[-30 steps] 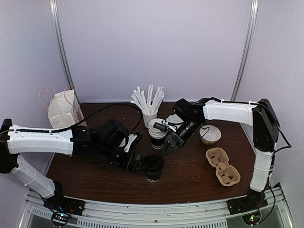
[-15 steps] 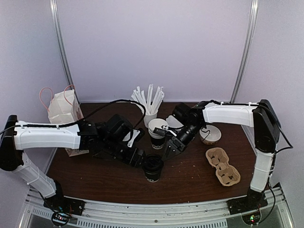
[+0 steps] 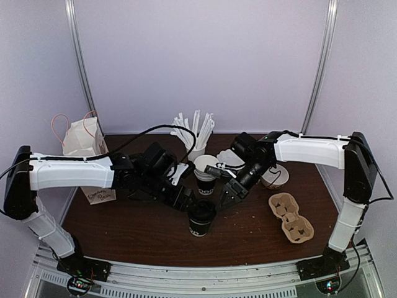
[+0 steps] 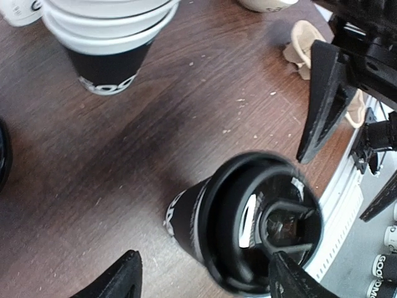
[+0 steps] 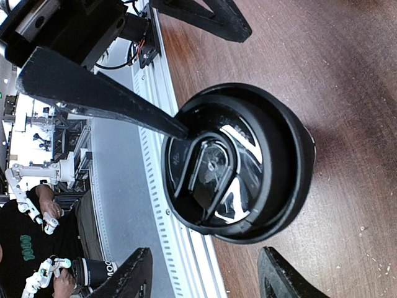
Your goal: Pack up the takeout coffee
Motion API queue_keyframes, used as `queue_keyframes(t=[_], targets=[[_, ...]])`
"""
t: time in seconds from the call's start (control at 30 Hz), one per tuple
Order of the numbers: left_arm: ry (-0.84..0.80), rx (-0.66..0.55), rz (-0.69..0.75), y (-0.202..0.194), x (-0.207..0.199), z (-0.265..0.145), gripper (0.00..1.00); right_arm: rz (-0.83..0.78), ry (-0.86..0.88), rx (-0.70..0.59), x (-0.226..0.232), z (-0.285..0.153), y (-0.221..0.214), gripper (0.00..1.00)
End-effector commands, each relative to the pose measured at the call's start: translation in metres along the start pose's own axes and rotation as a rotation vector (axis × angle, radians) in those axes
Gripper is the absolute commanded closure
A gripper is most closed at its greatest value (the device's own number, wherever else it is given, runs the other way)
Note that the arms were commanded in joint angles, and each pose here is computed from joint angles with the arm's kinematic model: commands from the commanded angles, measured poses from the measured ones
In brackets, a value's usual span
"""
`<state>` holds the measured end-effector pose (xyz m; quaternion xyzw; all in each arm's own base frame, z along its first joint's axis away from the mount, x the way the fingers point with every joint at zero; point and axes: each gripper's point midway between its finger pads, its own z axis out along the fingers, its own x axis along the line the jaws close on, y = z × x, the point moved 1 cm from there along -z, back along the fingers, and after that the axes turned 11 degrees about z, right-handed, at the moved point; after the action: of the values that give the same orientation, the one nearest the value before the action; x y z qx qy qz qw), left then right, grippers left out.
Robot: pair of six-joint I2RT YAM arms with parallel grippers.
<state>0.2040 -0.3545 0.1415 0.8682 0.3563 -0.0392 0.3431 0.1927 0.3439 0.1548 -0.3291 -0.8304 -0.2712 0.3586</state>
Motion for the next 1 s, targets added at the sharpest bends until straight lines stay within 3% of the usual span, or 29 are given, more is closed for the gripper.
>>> queue_keyframes(t=[0.0, 0.3, 0.47, 0.53, 0.63, 0.77, 0.97], targets=[[-0.061, -0.029, 0.048, 0.011, 0.001, 0.010, 0.28, -0.049, -0.025, -0.026, 0.005, -0.006, 0.000, 0.39], [-0.069, -0.064, 0.054, 0.018, 0.001, -0.001, 0.28, -0.060, -0.056, -0.045, 0.003, -0.011, 0.003, 0.39], [-0.057, -0.166, 0.054, 0.034, -0.005, -0.032, 0.24, -0.040, -0.086, -0.054, -0.007, -0.013, 0.015, 0.43], [-0.025, -0.185, 0.000, 0.032, -0.002, -0.044, 0.24, -0.022, -0.105, -0.055, -0.015, -0.014, 0.020, 0.47], [0.042, -0.160, -0.201, 0.010, 0.013, -0.052, 0.27, 0.017, -0.101, -0.064, -0.024, -0.014, 0.028, 0.52], [0.012, -0.108, -0.417, -0.028, 0.014, -0.050, 0.32, 0.042, -0.084, -0.056, -0.030, -0.009, 0.033, 0.54], [-0.064, -0.086, -0.460, -0.044, -0.004, -0.038, 0.33, 0.077, -0.047, -0.056, -0.032, -0.003, 0.044, 0.55]])
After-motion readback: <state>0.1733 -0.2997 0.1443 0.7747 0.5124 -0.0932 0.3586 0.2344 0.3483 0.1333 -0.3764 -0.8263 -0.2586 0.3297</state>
